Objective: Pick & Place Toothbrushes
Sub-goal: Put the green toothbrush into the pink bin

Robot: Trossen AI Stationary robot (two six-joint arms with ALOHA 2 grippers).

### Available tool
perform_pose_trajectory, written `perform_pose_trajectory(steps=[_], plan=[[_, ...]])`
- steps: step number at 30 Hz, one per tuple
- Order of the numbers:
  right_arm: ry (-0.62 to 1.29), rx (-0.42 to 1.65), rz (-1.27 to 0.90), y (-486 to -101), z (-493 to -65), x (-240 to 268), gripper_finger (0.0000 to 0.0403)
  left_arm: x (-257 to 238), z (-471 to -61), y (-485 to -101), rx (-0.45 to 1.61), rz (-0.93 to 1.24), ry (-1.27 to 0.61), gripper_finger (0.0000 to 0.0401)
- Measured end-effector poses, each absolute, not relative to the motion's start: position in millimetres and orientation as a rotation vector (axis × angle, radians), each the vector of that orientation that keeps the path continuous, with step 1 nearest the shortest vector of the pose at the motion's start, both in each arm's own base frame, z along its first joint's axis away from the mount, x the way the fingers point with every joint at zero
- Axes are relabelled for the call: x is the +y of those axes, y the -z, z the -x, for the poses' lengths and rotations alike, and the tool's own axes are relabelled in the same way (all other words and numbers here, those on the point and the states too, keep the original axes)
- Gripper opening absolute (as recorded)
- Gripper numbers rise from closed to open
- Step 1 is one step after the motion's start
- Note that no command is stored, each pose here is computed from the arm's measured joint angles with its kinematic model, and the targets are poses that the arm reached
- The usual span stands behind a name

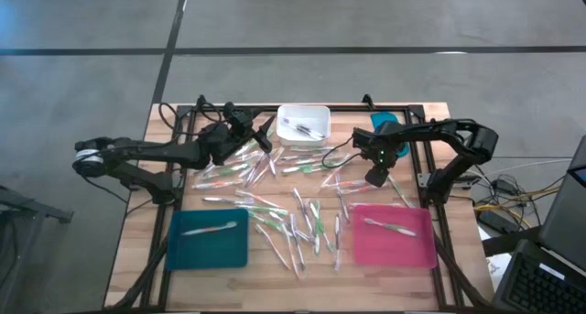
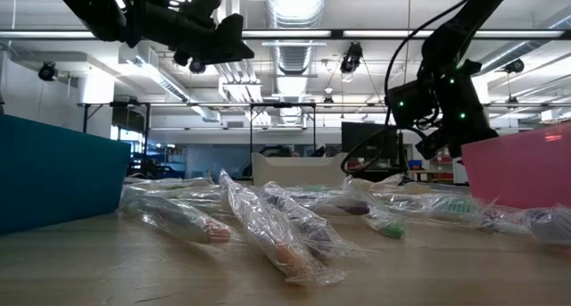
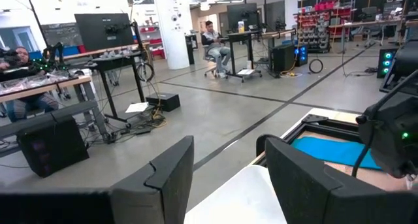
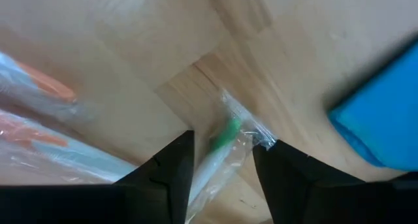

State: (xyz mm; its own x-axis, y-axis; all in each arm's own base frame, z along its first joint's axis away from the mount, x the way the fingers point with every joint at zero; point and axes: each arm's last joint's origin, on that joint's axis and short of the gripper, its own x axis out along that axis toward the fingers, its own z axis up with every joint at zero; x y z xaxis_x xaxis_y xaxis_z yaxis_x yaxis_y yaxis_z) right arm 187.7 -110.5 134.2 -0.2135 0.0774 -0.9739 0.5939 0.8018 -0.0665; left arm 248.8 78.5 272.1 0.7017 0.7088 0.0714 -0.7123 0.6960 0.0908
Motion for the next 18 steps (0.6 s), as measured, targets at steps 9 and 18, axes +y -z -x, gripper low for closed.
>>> perform_pose_trajectory(steps=[9,18], plan=[[0.472,1.754,-0.535,-130.0,-189.1,-111.3,0.0093,78.5,-248.8,-271.9,-0.03,-0.115,-0.793,0.0195],[0.481,1.696,-0.516,-137.0,-188.7,-111.3,0.0032,78.5,-248.8,-271.9,-0.032,-0.109,-0.793,0.0195]])
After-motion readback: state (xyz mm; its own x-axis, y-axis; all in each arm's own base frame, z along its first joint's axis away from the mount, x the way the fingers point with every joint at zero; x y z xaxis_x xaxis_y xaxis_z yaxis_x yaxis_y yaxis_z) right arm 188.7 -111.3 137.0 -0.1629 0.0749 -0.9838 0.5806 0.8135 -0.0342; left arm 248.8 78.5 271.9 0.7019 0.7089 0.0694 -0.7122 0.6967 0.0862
